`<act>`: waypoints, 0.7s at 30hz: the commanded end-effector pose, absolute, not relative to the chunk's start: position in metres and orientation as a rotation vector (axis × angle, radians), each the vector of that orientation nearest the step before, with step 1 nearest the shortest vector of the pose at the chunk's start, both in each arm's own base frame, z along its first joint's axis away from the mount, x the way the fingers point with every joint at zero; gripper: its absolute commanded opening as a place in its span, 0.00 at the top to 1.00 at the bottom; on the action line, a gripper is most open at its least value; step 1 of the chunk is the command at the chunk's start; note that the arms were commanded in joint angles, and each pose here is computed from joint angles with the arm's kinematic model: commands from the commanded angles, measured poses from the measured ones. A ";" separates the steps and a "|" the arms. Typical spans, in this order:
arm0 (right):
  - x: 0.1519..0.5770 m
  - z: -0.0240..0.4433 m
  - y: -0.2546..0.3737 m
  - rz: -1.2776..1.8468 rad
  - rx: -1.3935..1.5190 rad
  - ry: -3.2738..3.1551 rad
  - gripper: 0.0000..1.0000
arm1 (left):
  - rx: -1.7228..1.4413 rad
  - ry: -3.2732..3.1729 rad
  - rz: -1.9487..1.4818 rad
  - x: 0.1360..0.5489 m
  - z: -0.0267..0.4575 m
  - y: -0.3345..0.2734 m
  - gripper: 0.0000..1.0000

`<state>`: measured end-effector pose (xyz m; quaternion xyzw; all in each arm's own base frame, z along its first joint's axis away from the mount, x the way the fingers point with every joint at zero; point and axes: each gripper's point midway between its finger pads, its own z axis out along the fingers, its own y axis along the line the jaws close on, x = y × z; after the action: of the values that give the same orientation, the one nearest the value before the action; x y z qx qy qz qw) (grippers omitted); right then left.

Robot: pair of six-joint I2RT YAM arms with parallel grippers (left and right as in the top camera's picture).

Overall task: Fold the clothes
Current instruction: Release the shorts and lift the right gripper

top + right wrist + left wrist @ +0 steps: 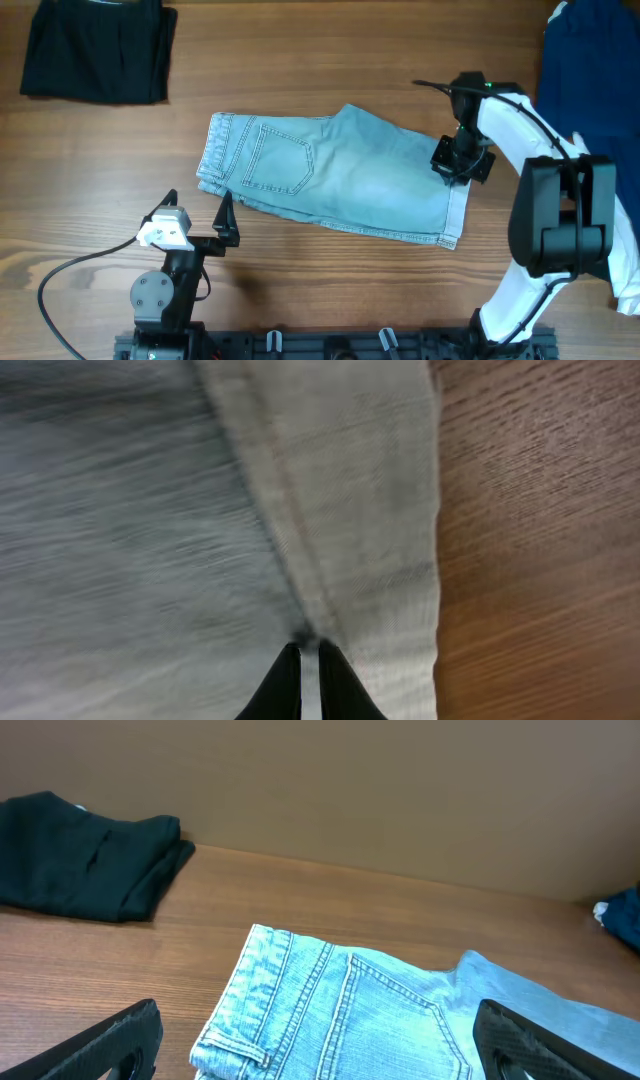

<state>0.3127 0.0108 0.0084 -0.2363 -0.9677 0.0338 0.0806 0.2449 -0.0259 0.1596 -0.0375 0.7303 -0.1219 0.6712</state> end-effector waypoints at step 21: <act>0.355 -0.022 0.013 -0.046 -0.823 -3.052 0.96 | -0.077 1.647 -0.251 0.245 0.157 -0.024 0.00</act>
<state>0.3468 0.0144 -0.0039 -0.2454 -0.9694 -0.0113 0.0002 0.2449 -0.0260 0.1596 -0.0372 0.7303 -0.1219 0.6712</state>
